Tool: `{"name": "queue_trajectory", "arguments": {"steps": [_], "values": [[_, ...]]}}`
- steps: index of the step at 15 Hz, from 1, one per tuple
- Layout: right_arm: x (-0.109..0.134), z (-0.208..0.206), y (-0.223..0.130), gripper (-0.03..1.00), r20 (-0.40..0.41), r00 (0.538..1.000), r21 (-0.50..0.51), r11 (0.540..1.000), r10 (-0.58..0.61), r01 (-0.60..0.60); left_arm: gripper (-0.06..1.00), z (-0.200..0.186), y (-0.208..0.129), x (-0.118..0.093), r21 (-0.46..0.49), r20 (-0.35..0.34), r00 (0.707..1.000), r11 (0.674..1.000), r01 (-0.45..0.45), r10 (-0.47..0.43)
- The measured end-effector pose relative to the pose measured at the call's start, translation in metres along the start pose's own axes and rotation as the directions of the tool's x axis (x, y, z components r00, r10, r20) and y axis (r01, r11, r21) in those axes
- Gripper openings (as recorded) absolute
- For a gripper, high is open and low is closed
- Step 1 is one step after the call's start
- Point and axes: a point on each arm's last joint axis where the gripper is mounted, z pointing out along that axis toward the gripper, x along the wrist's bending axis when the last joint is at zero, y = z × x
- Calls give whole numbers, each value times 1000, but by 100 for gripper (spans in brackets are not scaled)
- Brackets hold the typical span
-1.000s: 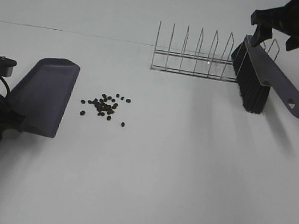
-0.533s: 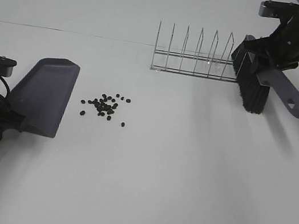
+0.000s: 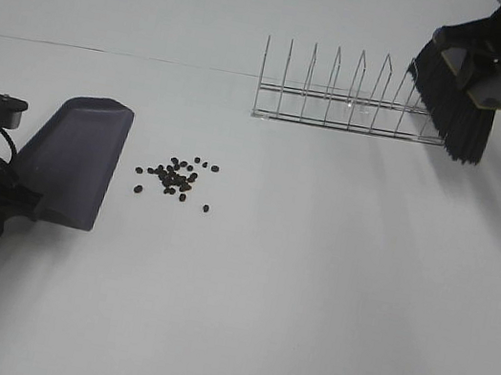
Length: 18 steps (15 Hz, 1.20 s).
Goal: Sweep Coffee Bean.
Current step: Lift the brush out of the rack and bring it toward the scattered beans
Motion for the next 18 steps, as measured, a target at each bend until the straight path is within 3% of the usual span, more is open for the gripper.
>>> {"name": "queue_trajectory", "arguments": {"steps": [5, 6, 8, 11, 15, 16, 18], "values": [[2, -81, -4, 37, 6, 1000, -28, 999, 27, -27, 32, 0, -1, 0, 11, -3, 1000, 1000, -2, 2], [18, -108, -14, 37, 77, 997, -39, 999, -12, 15, 32, 0, -4, 3, 51, -29, 999, 998, -22, 23], [53, -121, -31, 37, 149, 984, -32, 994, -95, 101, 32, -1, -7, 7, 86, -75, 997, 996, -16, 22], [98, -99, -53, 37, 205, 961, 40, 982, -188, 183, 33, -2, -11, 14, 125, -149, 988, 992, -20, 38], [155, -47, -71, 37, 199, 926, 119, 946, -320, 301, 33, -3, -5, 15, 131, -172, 984, 991, -24, 46], [183, -15, -81, 37, 193, 901, 151, 919, -390, 365, 33, -3, -3, 14, 126, -177, 983, 991, -34, 57], [207, 16, -95, 37, 185, 869, 185, 885, -458, 427, 33, -2, -3, 4, 126, -186, 977, 989, -79, 102]]}}
